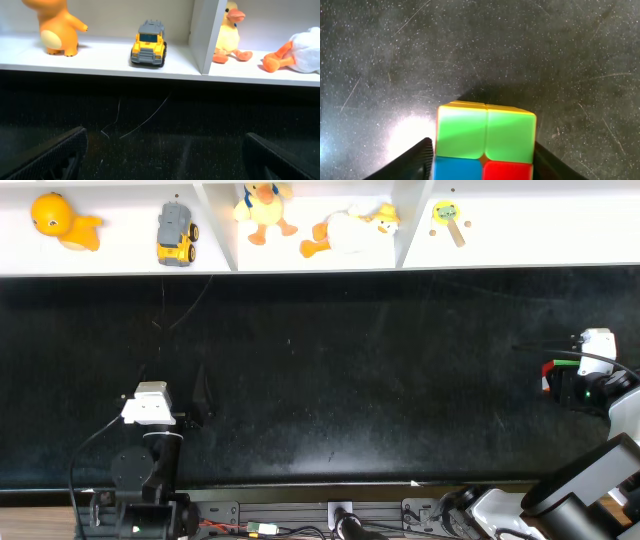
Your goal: Store Toys
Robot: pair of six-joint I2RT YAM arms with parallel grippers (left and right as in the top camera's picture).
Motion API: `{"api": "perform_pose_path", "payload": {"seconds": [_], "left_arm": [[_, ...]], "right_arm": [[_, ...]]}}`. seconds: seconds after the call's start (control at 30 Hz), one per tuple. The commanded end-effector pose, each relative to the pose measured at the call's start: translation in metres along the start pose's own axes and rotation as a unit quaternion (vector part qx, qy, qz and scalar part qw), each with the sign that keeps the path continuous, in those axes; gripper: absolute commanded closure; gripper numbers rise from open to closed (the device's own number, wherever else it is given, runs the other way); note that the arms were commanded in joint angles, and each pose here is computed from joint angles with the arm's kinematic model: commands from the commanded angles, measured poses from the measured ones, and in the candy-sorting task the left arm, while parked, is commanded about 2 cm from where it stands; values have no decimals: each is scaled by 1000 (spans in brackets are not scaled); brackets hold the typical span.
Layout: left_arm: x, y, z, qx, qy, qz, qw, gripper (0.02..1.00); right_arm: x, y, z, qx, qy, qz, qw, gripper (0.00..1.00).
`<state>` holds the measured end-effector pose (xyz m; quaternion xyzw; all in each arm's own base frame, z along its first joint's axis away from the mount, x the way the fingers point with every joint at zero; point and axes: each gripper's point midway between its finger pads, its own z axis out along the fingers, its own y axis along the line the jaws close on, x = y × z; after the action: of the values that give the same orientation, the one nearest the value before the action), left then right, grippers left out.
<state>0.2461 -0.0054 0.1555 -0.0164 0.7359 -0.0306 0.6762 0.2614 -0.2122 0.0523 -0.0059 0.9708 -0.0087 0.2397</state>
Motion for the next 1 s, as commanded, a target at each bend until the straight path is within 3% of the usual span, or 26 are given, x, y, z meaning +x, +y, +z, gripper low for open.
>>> {"api": "perform_pose_path", "payload": {"seconds": [0.03,0.5,0.57,0.7,1.0], "left_arm": [[0,0,0,-1,-2,9,1000,20],[0,0,0,-1,-2,9,1000,20],[0,0,0,-1,-2,9,1000,20],[0,0,0,-1,-2,9,1000,20],[0,0,0,-1,-2,9,1000,23]], "right_arm": [[-4,1,-1,-1,-9,14,1000,417],[-47,-10,-42,46,-67,7,997,527],[-57,-10,-45,48,-74,2,996,621],[-92,-5,-57,52,-102,-13,993,553],[-163,3,-71,36,-135,-31,990,566]]}}
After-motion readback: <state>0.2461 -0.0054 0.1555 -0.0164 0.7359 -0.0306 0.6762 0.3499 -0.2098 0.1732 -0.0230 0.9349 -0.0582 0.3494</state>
